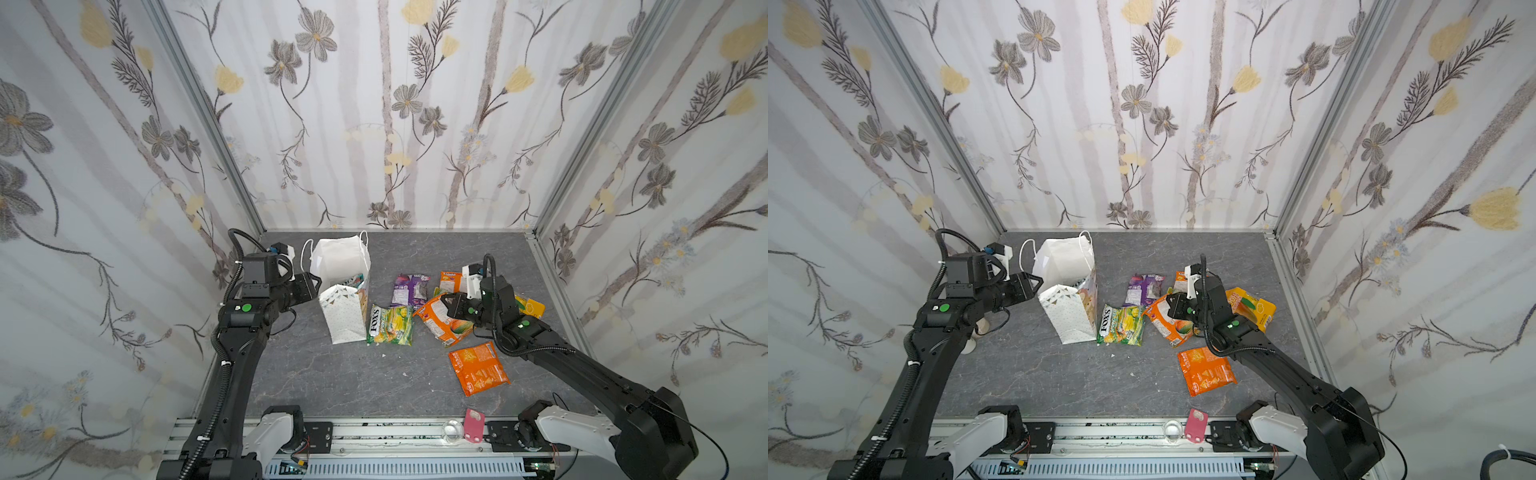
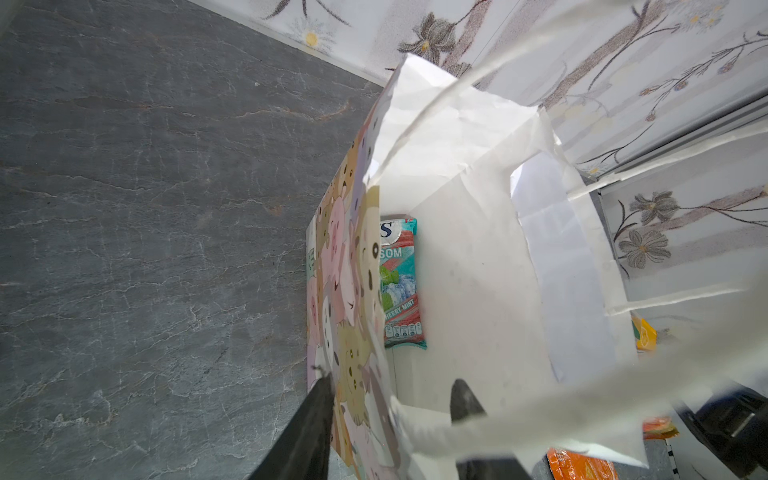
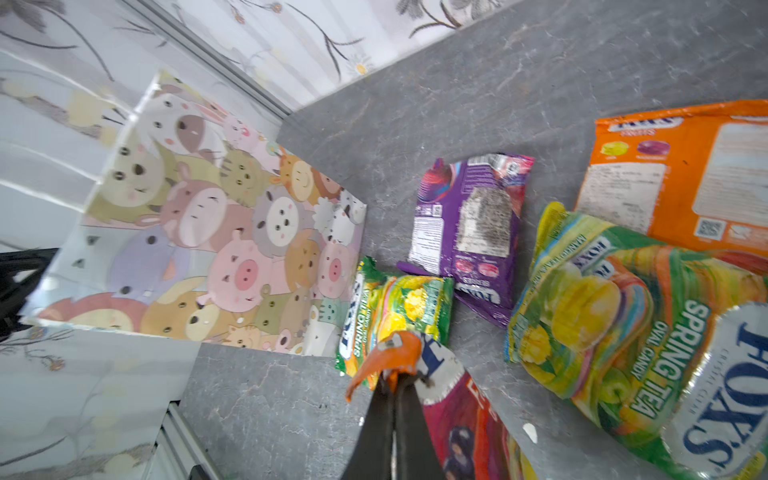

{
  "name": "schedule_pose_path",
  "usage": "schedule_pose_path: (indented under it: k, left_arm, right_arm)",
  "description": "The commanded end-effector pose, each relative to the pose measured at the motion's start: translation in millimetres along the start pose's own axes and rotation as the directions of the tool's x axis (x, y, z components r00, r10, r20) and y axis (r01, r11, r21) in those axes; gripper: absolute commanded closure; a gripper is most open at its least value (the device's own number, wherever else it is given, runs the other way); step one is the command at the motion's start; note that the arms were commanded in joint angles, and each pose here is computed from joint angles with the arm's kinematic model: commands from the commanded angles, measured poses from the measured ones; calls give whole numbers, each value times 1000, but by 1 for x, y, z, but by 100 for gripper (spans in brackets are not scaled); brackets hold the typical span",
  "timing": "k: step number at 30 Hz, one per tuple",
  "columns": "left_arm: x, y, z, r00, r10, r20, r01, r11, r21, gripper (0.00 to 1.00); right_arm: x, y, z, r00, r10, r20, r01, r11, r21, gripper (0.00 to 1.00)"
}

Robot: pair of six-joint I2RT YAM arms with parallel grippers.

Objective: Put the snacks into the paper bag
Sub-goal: 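Lower the right gripper and grasp the orange Fox's fruits packet, then lift the orange packet and carry it toward the paper bag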

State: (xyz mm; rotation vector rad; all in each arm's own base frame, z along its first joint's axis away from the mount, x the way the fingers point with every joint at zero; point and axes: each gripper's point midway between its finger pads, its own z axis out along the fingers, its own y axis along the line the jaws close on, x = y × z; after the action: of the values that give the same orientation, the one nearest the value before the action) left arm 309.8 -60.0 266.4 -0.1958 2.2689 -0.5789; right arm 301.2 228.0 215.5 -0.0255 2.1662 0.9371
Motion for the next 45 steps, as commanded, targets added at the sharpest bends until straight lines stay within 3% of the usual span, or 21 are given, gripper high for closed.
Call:
schedule_pose_path:
  k: [1,24,38,45]
  left_arm:
    - [-3,-1,-1,1000,14,16,-14,1000,2,55]
    - [-4,-2,-2,1000,22,19,-22,1000,6,55]
    - [1,0,-1,999,33,17,-33,999,2,55]
    - [3,0,-3,999,32,16,-32,999,5,55]
  right_arm:
    - [-21,30,-9,996,-62,69,67,995,-69,100]
    - [-61,128,-63,928,-239,285,281,953,-117,100]
    - [-73,220,-86,837,-355,417,458,871,-177,100]
    - [-82,265,-76,812,-385,439,509,836,-208,100]
